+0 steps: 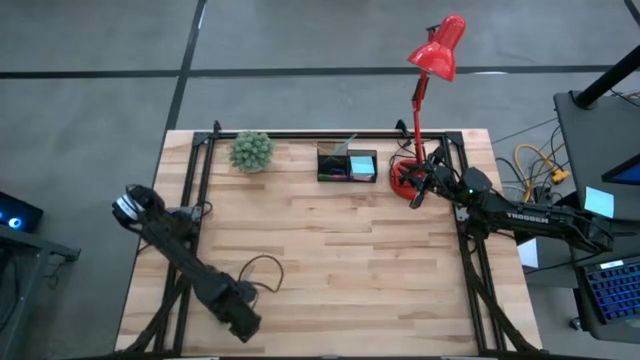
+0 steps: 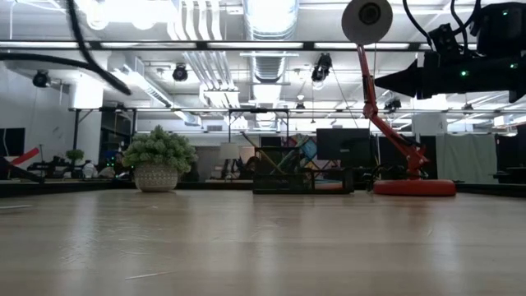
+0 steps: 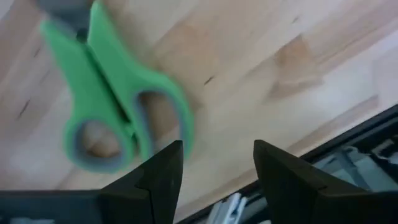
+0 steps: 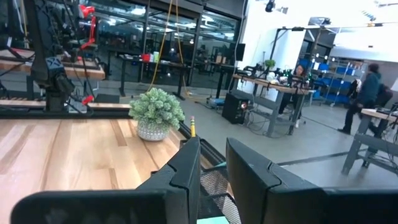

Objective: Pick and place office supplies into organizer
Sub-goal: Put the green scissors into the desk organizer

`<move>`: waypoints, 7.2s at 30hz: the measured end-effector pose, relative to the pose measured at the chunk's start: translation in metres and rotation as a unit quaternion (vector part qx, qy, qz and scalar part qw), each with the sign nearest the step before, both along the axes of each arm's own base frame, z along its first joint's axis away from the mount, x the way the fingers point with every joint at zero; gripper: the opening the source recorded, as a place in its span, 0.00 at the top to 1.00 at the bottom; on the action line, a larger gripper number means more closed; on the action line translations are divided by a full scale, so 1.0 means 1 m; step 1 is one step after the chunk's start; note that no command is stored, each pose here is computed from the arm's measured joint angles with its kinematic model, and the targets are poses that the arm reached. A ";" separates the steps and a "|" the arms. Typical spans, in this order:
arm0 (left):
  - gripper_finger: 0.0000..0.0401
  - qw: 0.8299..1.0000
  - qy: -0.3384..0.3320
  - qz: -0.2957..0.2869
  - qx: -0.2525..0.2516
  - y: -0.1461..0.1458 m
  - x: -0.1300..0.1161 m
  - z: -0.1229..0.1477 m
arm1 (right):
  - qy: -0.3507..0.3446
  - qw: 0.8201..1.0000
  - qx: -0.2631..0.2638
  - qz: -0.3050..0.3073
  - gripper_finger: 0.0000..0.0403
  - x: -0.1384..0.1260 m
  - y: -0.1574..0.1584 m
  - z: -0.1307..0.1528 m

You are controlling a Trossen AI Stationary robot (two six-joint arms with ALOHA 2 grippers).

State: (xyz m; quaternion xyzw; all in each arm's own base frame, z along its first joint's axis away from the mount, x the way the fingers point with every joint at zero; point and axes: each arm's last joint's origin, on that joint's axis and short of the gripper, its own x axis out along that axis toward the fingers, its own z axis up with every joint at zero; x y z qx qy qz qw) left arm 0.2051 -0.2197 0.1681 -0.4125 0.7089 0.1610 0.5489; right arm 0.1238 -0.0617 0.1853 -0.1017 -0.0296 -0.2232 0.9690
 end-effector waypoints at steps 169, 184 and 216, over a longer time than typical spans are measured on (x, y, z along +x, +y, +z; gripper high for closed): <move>0.68 0.968 -0.060 -0.190 0.151 -0.033 -0.003 -0.050 | 0.022 0.999 0.030 0.002 0.83 0.000 0.000 -0.006; 0.76 0.965 -0.049 -0.188 0.174 -0.035 -0.006 -0.058 | 0.026 0.999 0.032 0.002 0.83 0.000 0.000 -0.007; 0.98 0.965 -0.091 -0.193 0.156 -0.023 -0.014 -0.012 | 0.025 0.999 0.032 0.002 0.83 0.000 0.000 -0.007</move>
